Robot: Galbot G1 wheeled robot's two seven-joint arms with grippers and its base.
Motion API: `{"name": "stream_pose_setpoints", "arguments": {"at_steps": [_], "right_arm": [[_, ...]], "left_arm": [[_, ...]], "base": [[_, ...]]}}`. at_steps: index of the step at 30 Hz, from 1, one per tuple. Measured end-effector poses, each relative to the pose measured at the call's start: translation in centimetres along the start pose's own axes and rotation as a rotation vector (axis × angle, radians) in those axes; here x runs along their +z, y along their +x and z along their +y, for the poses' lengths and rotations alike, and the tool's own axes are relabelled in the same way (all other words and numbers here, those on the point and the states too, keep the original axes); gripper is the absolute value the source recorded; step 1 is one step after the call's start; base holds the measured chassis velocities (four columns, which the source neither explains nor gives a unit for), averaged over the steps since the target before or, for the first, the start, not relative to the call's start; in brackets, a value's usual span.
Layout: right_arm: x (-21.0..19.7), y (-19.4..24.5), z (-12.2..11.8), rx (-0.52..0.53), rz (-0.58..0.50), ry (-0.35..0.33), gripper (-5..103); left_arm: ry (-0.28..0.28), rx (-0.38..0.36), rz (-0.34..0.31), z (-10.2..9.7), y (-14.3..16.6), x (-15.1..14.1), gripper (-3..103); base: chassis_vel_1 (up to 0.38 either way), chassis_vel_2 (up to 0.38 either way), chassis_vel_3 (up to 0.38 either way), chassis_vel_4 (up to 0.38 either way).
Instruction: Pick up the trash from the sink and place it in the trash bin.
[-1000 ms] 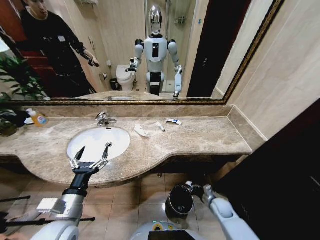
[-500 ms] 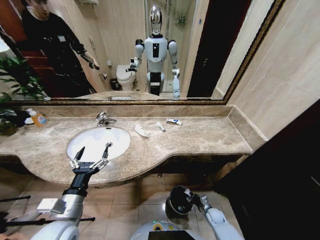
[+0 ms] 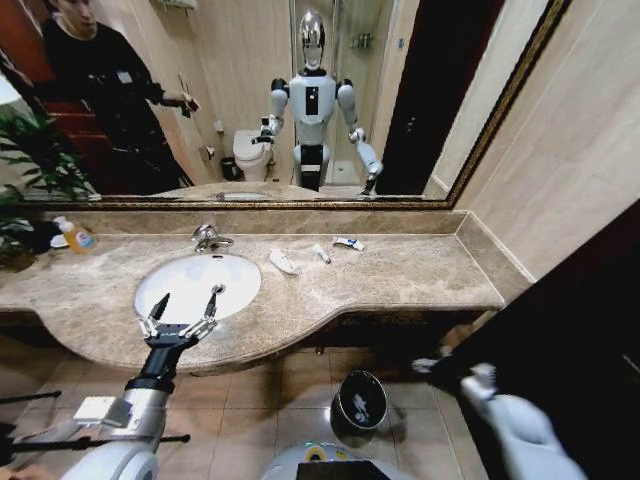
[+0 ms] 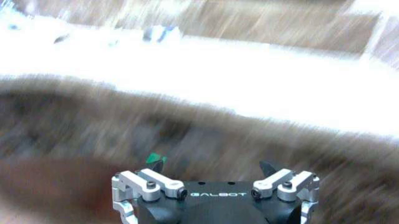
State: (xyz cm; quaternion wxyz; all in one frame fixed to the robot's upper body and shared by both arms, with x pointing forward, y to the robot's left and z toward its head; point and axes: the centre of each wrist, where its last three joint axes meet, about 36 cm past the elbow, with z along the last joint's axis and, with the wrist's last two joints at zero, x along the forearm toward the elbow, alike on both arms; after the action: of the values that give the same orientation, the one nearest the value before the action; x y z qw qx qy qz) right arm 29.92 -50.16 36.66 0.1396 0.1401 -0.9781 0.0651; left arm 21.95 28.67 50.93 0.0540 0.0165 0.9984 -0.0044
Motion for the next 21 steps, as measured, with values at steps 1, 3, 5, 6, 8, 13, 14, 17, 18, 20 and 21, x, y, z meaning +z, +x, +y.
{"name": "stream_pose_setpoints", "arguments": {"at_steps": [1, 3, 5, 6, 8, 13, 14, 17, 18, 20, 21], "right_arm": [[-1.2, -0.1, 0.3, 0.027, -0.053, -0.006, 100], [-2.2, -0.4, 0.7, 0.046, -0.094, -0.009, 100], [-5.0, -1.6, 2.6, 0.070, -0.182, -0.010, 100], [-7.4, -2.8, 4.8, 0.058, -0.235, -0.014, 100], [-9.3, -3.6, 6.5, 0.029, -0.255, -0.020, 100], [-15.7, -10.2, 18.7, -0.248, -0.282, -0.070, 100], [-15.7, -10.2, 18.7, -0.248, -0.282, -0.070, 100], [-16.9, -13.8, 24.8, -0.334, -0.262, -0.042, 100], [-17.4, -16.2, 26.8, -0.354, -0.245, 0.004, 100], [-17.7, -17.5, 27.5, -0.359, -0.239, 0.027, 100], [-18.7, -20.2, 28.7, -0.358, -0.217, 0.063, 100]], "left_arm": [[0.000, 0.000, 0.000, 0.0, 0.0, 0.0, 100], [0.000, 0.000, 0.000, 0.0, 0.0, 0.0, 100], [0.000, 0.000, 0.000, 0.0, 0.0, 0.0, 100], [0.000, 0.000, 0.000, 0.0, 0.0, 0.0, 100], [0.000, 0.000, 0.000, 0.0, 0.0, 0.0, 100], [0.000, 0.000, 0.000, 0.0, 0.0, 0.0, 100], [0.000, 0.000, 0.000, 0.0, 0.0, 0.0, 100], [0.000, 0.000, 0.000, 0.0, 0.0, 0.0, 100], [0.000, -0.001, 0.000, 0.0, 0.0, 0.0, 100], [0.000, 0.001, 0.000, 0.0, 0.0, 0.0, 100], [0.000, 0.000, 0.000, 0.0, 0.0, 0.0, 100]], "base": [[0.000, 0.000, 0.000, 0.000], [0.000, 0.000, 0.000, 0.000], [0.000, 0.000, 0.000, 0.000], [0.000, 0.000, 0.000, 0.000], [0.000, 0.000, 0.000, 0.000], [0.000, 0.000, 0.000, 0.000], [0.000, 0.000, 0.000, 0.000], [0.000, 0.000, 0.000, 0.000], [0.000, 0.000, 0.000, 0.000], [0.000, 0.000, 0.000, 0.000], [0.000, 0.000, 0.000, 0.000]]}}
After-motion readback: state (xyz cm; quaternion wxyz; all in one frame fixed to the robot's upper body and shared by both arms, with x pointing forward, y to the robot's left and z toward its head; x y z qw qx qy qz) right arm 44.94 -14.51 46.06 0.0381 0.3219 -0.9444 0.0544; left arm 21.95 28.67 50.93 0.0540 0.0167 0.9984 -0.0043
